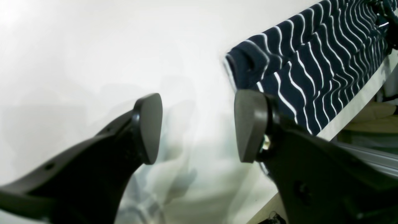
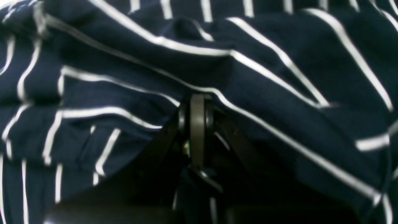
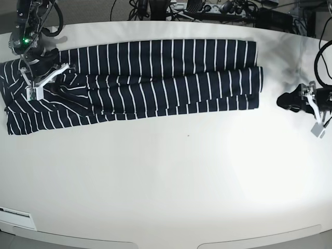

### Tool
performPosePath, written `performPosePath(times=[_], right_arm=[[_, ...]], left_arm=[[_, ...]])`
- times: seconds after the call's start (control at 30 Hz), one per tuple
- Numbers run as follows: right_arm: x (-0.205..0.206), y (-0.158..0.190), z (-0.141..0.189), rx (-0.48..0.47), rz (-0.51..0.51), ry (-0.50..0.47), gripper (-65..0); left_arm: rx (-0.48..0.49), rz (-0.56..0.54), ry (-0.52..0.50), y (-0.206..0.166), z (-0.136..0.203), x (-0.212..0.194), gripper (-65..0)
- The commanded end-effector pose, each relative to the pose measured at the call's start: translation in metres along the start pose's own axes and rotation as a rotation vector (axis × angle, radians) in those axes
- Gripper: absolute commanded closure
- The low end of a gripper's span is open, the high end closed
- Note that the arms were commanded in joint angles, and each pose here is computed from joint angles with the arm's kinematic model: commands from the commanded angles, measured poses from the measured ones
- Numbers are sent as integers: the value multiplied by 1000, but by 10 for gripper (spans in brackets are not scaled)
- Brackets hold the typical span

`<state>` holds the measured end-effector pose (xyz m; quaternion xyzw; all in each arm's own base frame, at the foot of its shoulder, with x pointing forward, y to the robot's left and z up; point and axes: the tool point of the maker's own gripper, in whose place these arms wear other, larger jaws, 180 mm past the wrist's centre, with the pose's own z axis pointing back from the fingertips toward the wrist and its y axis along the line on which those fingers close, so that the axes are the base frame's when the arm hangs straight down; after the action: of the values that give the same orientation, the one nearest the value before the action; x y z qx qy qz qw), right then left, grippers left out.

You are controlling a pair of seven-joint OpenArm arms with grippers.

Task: Fold the T-shirt properly
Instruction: 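Release the strip end with the left gripper and regrasp it nearer the middle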

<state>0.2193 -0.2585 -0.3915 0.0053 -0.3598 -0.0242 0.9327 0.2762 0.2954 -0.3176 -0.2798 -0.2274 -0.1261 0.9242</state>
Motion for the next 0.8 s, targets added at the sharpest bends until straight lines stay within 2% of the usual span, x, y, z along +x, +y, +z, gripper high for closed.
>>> performPosePath(times=[0.0, 0.1, 0.2, 0.37, 0.4, 0.47, 0.53, 0.63, 0.77], right_arm=[[0, -10, 2, -43, -6, 17, 0], [-5, -25, 4, -127, -70, 36, 0], [-6, -36, 6, -190, -79, 41, 0], [-3, -31, 5, -166, -54, 36, 0], [0, -30, 5, -157, -44, 28, -29], [11, -23, 5, -128, -15, 1, -153], [23, -15, 6, -93, 23, -29, -240], [39, -3, 13, -55, 67, -73, -262], [57, 6, 22, -40, 94, -128, -261]], left_arm=[[17, -31, -31, 2, 14, 15, -384], [15, -30, -24, 1, 13, 13, -384], [20, 4, -21, 2, 11, 12, -384], [-13, 58, 51, -4, 5, -4, -384], [-19, 60, 46, -5, 5, -3, -384], [-16, 64, 5, -4, 9, 4, -384], [-9, 73, -61, -2, 18, 16, -384], [6, 130, -163, 5, 34, 30, -384], [-8, 176, -191, 5, 31, 20, -384]])
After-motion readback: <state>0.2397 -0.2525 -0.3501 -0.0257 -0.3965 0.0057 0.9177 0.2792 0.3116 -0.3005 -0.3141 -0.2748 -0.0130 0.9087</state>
